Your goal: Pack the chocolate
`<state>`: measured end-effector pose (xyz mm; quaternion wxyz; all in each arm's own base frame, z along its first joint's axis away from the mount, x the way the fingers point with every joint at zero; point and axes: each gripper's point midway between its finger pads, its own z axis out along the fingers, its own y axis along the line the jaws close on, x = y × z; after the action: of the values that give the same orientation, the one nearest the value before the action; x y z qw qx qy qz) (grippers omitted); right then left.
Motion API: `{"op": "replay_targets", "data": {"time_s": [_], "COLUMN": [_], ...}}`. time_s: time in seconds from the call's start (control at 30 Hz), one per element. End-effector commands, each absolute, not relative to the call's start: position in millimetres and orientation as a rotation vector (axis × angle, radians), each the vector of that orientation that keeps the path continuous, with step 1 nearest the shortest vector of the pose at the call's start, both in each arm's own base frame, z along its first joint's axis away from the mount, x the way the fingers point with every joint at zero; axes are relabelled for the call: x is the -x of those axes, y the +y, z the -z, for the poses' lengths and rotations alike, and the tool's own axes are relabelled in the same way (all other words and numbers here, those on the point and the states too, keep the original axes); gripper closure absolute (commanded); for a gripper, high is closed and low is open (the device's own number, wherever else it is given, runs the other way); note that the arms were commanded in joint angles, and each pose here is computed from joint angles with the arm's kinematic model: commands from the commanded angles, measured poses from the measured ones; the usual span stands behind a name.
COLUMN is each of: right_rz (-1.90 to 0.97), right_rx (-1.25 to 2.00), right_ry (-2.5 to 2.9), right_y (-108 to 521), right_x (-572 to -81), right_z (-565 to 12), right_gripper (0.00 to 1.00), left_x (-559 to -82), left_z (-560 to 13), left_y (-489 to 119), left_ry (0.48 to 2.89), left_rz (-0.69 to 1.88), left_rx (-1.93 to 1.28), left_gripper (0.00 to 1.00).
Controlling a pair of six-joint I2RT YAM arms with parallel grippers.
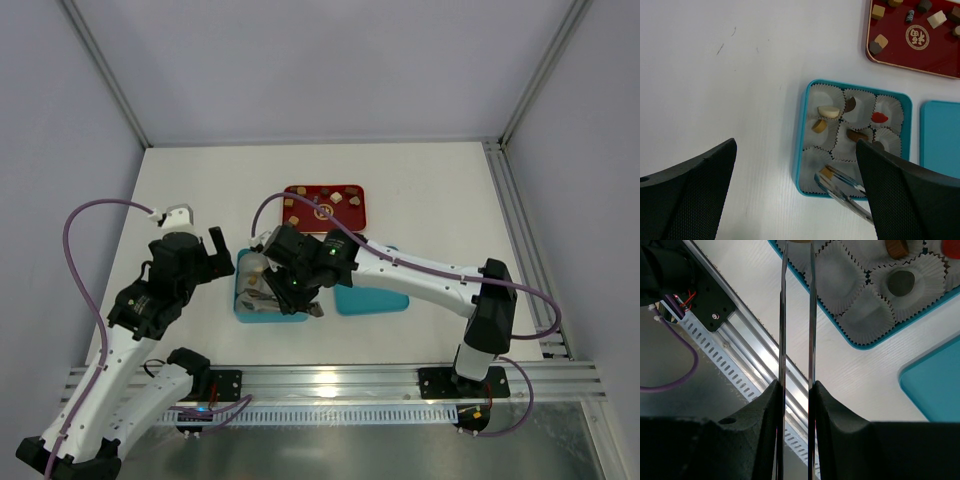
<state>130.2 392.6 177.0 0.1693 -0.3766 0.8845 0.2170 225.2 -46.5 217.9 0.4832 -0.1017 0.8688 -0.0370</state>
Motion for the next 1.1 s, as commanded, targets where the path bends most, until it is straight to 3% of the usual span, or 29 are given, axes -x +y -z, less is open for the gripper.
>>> {"op": "replay_targets", "data": {"time_s": [0.0,1.07], "right_rz": [-0.672,-0.657], "right_rx": [1.064,1.078], "right_ry": [2.492,2.493], "right_y": [404.1,406.9], "right_x": [-127.9,-130.0], "right_z": [-180.5,-175.4], "right_gripper": [0.69,0.61], "left_x": [-227.4,-227.3], "left_z": [-225.9,-226.3], "left_y": [-44.9,-44.4], "left_ry": [2.081,2.077], "left_rz": [0.095,0.095], "left_rx": [0.273,0.277], "left_gripper": [0.0,0.0]}}
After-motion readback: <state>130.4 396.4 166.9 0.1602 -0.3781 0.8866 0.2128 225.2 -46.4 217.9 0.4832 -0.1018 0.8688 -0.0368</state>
